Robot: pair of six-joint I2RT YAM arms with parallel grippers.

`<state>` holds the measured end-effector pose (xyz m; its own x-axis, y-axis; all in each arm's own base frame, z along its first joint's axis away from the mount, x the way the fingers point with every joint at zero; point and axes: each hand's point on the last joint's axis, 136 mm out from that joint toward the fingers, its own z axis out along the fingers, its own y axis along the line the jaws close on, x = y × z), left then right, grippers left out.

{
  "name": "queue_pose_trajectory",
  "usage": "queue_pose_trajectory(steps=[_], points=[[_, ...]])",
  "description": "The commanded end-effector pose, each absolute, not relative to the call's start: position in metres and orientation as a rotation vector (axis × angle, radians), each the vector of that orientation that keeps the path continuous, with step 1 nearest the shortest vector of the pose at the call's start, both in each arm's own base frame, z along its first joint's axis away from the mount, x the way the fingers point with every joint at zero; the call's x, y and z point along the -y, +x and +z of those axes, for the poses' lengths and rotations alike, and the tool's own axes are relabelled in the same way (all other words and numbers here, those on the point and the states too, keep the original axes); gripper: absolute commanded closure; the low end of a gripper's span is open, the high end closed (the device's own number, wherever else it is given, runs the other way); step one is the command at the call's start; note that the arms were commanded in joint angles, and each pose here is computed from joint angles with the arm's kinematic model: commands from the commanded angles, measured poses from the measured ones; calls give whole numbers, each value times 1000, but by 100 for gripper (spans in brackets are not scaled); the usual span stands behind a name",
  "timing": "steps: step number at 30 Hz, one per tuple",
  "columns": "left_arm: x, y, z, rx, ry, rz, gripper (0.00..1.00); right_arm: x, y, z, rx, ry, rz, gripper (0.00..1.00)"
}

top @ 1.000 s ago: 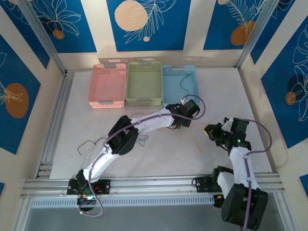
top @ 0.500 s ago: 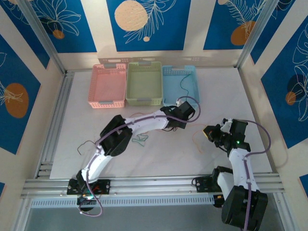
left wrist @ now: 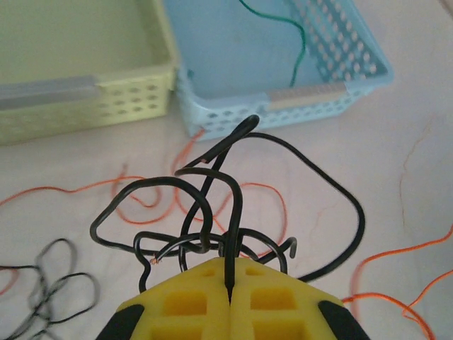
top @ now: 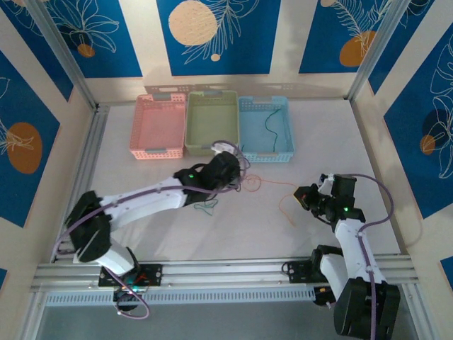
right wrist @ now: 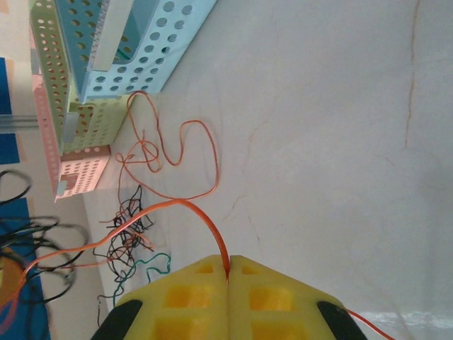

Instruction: Untangle the cables

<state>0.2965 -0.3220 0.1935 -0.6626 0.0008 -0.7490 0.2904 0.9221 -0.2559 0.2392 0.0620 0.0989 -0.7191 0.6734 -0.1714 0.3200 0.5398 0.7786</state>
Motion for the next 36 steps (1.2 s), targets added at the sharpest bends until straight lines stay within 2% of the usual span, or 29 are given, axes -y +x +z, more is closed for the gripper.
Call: queue_pose_trajectory(steps=[1, 7, 14, 17, 25, 36], points=[[281, 303, 224, -2202, 72, -521, 100, -58, 233, 86, -2363, 822, 972, 100], [184, 289, 268, -2087, -57, -408, 100, -60, 232, 80, -2393, 800, 899, 100], [109, 261, 302, -1959, -156, -288, 100, -61, 232, 79, -2406, 780, 868, 100], [114, 256, 302, -1939, -119, -350, 100, -64, 232, 80, -2409, 762, 874, 100], [178, 246, 292, -1887, 93, -724, 100, -84, 231, 94, -2381, 643, 999, 100], [208, 258, 239, -1954, 149, -792, 100, -137, 208, 138, -2367, 234, 1134, 99]])
